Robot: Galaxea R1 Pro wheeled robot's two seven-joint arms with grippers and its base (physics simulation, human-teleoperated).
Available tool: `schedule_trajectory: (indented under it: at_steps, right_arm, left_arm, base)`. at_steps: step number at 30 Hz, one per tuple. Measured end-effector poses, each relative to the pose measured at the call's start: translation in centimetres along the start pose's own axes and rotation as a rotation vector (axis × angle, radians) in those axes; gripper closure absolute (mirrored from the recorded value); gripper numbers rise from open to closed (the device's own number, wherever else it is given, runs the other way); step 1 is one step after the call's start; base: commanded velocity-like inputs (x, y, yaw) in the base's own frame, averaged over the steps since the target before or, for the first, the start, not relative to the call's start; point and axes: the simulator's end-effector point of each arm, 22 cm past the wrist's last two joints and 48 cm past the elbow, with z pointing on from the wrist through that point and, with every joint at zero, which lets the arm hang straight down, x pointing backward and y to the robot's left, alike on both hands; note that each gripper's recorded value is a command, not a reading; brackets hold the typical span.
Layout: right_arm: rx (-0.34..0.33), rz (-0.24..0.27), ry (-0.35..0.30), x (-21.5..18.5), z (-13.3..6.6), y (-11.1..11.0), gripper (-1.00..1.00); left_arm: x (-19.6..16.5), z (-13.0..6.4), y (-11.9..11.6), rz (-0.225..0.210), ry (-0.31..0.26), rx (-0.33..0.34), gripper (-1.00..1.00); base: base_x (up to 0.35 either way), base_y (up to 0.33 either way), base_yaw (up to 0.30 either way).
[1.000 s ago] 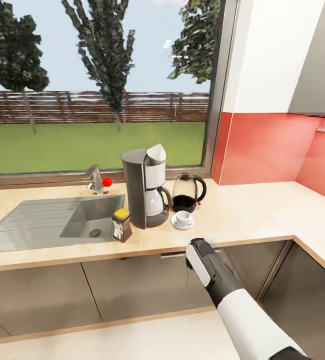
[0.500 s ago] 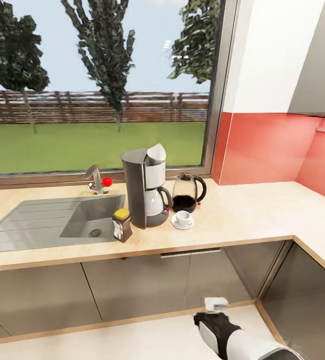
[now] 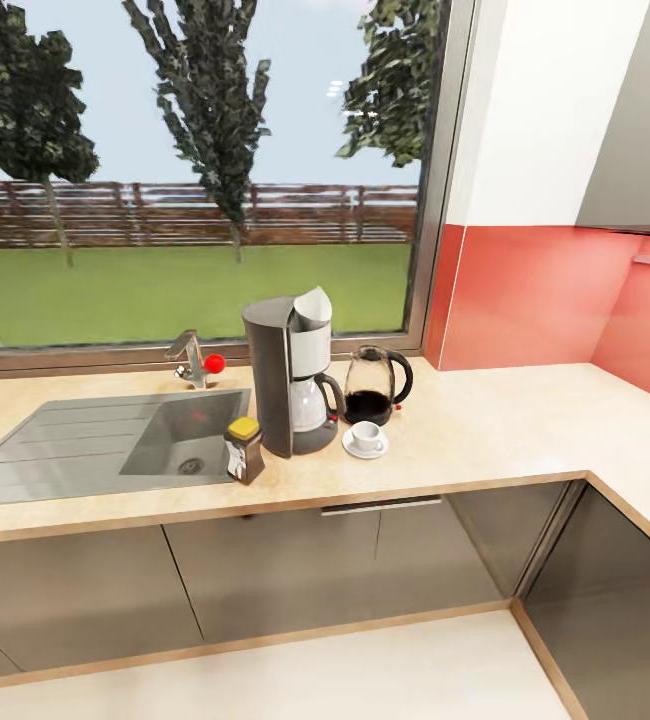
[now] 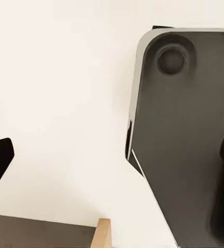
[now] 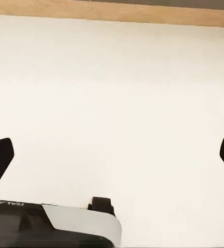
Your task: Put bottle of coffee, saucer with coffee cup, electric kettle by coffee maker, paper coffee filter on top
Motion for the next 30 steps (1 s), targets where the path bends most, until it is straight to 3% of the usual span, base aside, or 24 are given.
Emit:
schedule_trajectory:
  at_steps: [4, 19, 30]
  right_arm:
    - [0.004, 0.031, 0.012, 0.7, -0.2, 0.2, -1.00]
    - [-0.001, 0.050, 0.011, 0.6, -0.2, 0.7, -1.00]
    - [0.008, 0.038, 0.013, 0.8, -0.2, 0.1, -1.00]
  left_arm:
    - [-0.5, -0.1, -0.3, -0.006, -0.032, 0.004, -1.00]
    - [-0.5, -0.1, -0.3, -0.010, -0.036, 0.003, -1.00]
    - [2.0, -0.1, 0.9, 0.011, 0.007, -0.012, -1.00]
  base:
    - [0.000, 0.000, 0.000]
    - [0.000, 0.000, 0.000]
    - [0.000, 0.000, 0.000]
